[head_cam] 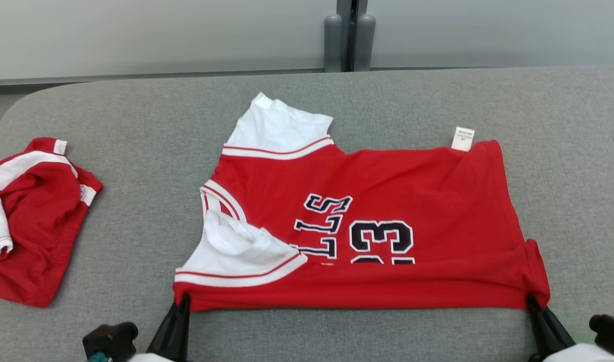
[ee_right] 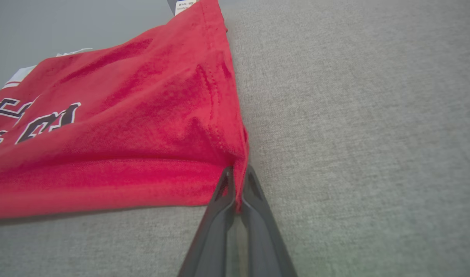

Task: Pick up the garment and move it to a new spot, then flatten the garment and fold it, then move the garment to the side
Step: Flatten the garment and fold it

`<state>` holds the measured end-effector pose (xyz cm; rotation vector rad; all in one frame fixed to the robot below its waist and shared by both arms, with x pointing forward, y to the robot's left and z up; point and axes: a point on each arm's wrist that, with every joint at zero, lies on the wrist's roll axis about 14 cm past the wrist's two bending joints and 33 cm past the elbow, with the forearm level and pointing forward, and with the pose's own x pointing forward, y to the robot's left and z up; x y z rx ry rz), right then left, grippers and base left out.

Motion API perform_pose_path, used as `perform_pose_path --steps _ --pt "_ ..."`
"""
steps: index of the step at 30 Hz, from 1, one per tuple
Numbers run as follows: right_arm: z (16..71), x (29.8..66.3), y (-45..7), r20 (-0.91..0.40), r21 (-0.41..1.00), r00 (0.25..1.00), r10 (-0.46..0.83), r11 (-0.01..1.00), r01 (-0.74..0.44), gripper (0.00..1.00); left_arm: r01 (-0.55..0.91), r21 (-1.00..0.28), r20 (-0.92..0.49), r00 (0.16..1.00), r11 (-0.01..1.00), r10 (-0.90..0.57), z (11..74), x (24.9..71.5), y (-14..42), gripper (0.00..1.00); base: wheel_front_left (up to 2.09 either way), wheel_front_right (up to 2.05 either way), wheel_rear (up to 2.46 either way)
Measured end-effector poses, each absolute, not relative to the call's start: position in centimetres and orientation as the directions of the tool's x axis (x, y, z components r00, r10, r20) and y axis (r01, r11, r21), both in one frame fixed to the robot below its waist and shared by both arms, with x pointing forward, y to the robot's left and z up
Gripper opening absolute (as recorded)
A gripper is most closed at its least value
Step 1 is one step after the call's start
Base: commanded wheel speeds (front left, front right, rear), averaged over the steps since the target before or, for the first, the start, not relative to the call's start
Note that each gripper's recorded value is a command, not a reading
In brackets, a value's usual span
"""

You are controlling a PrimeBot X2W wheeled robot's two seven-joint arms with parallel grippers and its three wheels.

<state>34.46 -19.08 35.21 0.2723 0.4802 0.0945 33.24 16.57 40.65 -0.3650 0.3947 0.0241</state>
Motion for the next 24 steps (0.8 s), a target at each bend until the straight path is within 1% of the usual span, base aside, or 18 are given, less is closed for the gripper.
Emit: perform_pose_path --steps 7,10,11,12,13,14,18,22,24 --pt "34.9 32.1 -18.8 -0.476 0.303 0.865 0.161 0.953 -0.010 0.00 -0.148 -0.345 -0.443 0.896 0.927 -0.022 39.6 30.2 16.8 0.00 0.00 0.00 0.00" --pt "34.8 31.2 -18.3 -0.492 0.311 0.854 0.170 0.950 -0.010 0.00 -0.156 -0.339 -0.491 0.870 0.928 -0.033 38.6 29.1 16.6 0.00 0.00 0.00 0.00" --pt "34.9 31.2 -18.1 -0.489 0.315 0.855 0.175 0.949 -0.013 0.18 -0.157 -0.337 -0.497 0.867 0.929 -0.034 38.4 29.0 16.6 0.00 0.00 0.00 0.00" --pt "35.0 31.2 -18.0 -0.490 0.319 0.854 0.178 0.948 -0.014 0.50 -0.155 -0.333 -0.505 0.862 0.930 -0.037 38.2 28.9 16.6 0.24 0.00 0.00 0.00" --pt "35.0 31.1 -17.9 -0.491 0.320 0.852 0.180 0.947 -0.016 1.00 -0.151 -0.330 -0.517 0.855 0.932 -0.044 38.0 28.8 16.5 0.82 0.00 0.00 0.00" --pt "35.1 31.0 -17.7 -0.487 0.322 0.854 0.184 0.946 -0.019 1.00 -0.150 -0.329 -0.524 0.851 0.932 -0.048 37.8 28.7 16.4 1.00 0.00 0.00 0.00" --pt "36.3 31.7 -17.6 -0.438 0.311 0.881 0.179 0.950 -0.038 1.00 -0.131 -0.303 -0.502 0.864 0.944 -0.041 38.1 29.5 16.7 1.00 0.00 0.00 0.00" --pt "40.5 34.6 -18.4 -0.271 0.241 0.950 0.155 0.966 -0.089 1.00 -0.087 -0.254 -0.384 0.923 0.963 -0.018 40.6 32.3 16.9 1.00 0.00 0.00 0.00" --pt "42.9 35.9 -18.7 -0.189 0.202 0.971 0.145 0.974 -0.106 1.00 -0.061 -0.219 -0.318 0.948 0.974 -0.012 42.1 33.7 17.1 1.00 0.00 0.00 0.00"
